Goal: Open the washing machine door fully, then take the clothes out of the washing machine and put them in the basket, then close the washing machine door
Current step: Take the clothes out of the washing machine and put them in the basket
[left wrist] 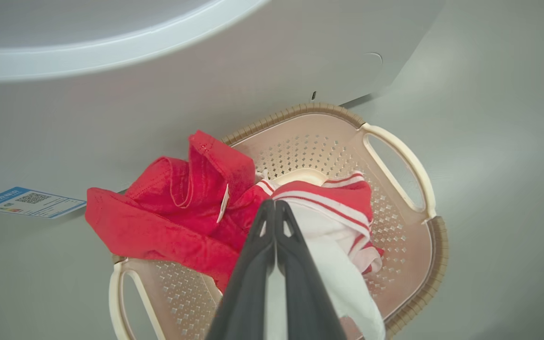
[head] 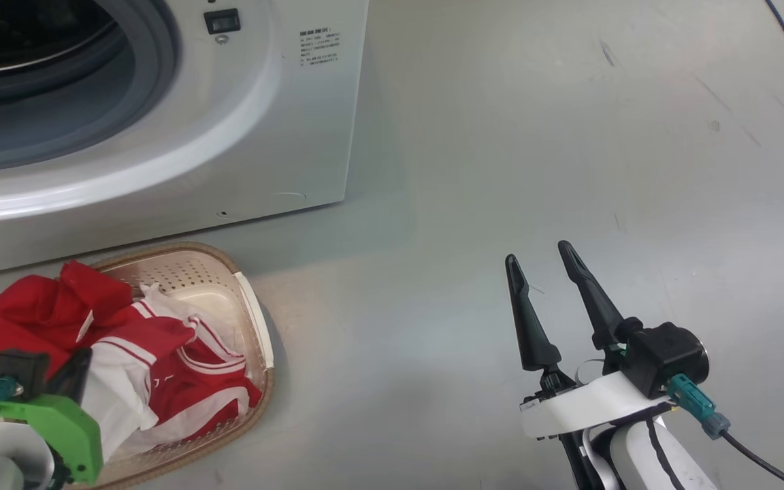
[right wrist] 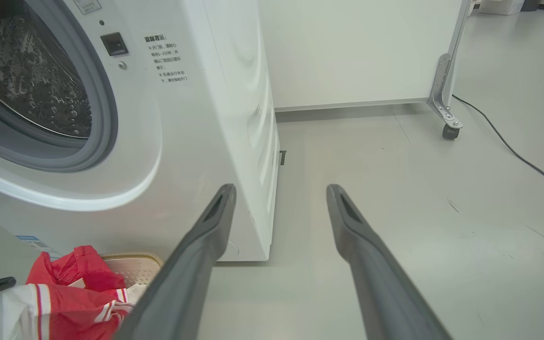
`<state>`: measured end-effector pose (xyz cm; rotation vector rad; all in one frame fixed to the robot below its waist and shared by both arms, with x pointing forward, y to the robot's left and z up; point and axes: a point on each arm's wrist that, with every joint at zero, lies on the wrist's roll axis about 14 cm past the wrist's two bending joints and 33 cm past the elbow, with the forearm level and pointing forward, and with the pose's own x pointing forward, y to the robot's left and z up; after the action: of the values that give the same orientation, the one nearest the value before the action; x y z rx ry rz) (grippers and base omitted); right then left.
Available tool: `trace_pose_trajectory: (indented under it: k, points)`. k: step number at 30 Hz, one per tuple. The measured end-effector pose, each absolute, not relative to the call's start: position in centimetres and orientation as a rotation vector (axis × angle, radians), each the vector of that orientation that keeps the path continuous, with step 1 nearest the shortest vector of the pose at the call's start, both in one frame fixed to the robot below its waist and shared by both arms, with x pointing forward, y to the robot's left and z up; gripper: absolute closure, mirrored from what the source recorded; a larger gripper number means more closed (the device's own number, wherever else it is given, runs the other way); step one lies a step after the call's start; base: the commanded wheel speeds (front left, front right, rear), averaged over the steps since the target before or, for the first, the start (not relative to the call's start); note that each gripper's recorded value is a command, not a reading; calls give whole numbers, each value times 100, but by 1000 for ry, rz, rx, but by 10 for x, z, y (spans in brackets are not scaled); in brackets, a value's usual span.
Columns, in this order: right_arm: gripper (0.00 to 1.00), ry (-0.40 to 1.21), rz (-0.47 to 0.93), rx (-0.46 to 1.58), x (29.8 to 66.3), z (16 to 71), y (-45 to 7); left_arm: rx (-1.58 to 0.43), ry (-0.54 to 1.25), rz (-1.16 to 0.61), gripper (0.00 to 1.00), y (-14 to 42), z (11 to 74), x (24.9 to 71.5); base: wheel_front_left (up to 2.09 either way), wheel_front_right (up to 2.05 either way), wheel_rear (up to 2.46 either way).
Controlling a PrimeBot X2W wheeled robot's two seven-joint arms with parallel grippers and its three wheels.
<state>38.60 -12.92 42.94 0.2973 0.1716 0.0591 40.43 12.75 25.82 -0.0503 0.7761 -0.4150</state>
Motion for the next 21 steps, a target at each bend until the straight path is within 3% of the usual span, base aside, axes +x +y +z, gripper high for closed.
trace_pose_trajectory:
  k: [21]
  points:
    - [0,268,-37,251,401,390,-147,-8,941,-401,100,137,166,438,0,0,0]
